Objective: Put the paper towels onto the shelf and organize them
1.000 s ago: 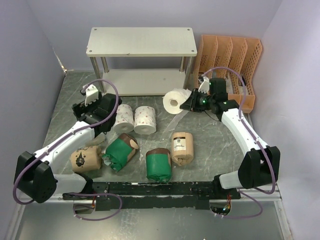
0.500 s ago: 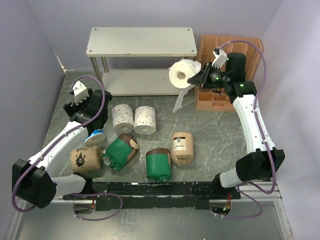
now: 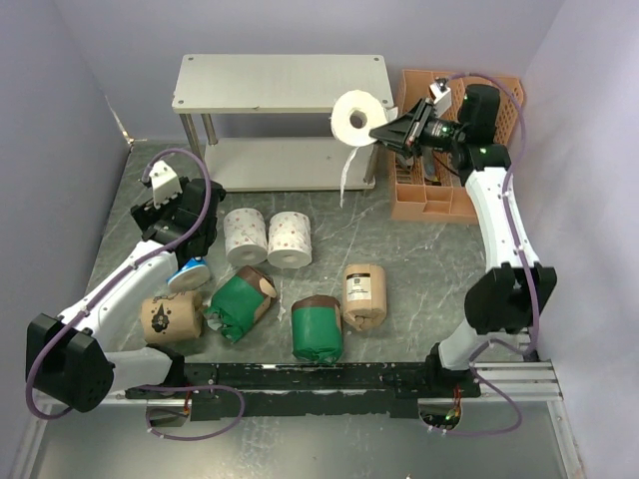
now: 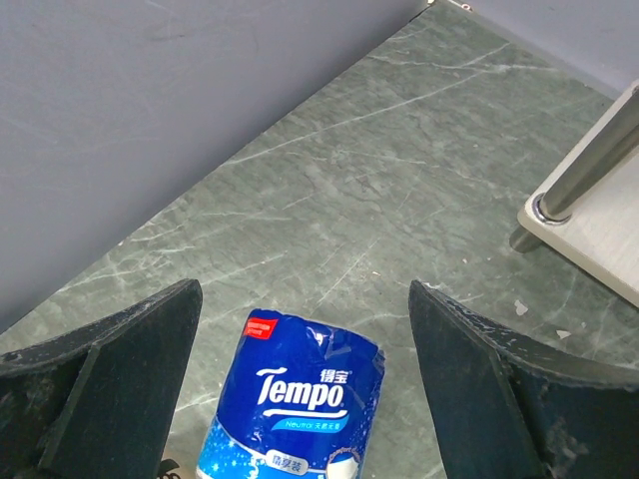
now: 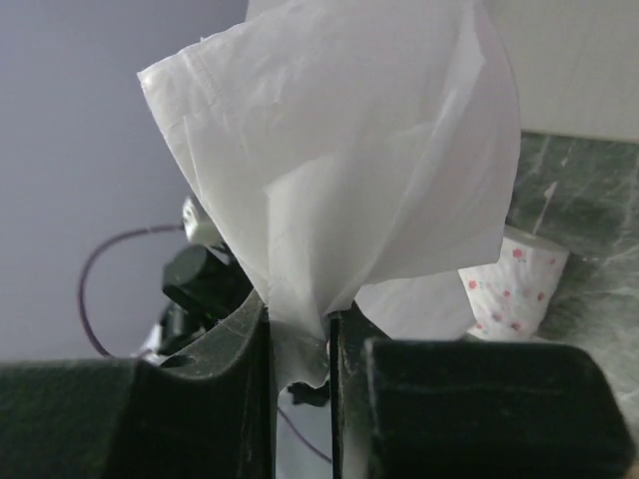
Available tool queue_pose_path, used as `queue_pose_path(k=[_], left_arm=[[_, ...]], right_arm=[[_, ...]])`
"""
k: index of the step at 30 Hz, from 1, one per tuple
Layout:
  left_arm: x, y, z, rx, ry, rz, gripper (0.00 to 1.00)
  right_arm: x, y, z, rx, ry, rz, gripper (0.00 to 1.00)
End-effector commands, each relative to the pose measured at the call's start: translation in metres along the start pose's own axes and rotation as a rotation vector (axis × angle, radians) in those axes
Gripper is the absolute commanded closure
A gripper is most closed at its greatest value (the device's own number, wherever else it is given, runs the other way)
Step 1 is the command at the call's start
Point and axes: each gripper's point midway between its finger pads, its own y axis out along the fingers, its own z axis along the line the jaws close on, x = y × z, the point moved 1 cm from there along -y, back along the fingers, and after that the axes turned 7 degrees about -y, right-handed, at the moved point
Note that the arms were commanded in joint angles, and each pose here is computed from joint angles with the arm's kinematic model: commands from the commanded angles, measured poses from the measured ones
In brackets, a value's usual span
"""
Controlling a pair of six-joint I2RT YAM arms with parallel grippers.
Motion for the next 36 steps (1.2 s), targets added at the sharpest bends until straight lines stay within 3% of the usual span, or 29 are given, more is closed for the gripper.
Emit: queue_pose_path(k=[1,5,10,21,33,36], left_arm=[[0.005,0.000,-0.001,-0.013,-0.020,-0.010,0.04],[0.005,0.001,-0.001,-0.010,-0.014,-0.011,0.04],[0.002,0.002,-0.001,-0.004,0.001,-0.008,0.04],[-0.001,0.004,-0.002,0.011,0.025,-0.007,0.04],[0.000,0.004,-0.001,0.014,0.027,-0.013,0.04],[0.000,0.004,0.000,0.019,0.031,-0.018,0.04]], right_arm=[[0.049,-0.017,0.036,0.144,0.025,-0.080,1.00],[0.086,-0.025,0.045,0.121,0.008,-0.206,1.00],[0.114,-0.024,0.041,0.129,0.030,-0.269,1.00],[0.122,-0.002,0.011,0.157,0.121,-0.242,1.00],[0.127,0.019,0.010,0.152,0.056,-0.259,1.00],[0.128,0.024,0.002,0.151,0.070,-0.251,0.86]])
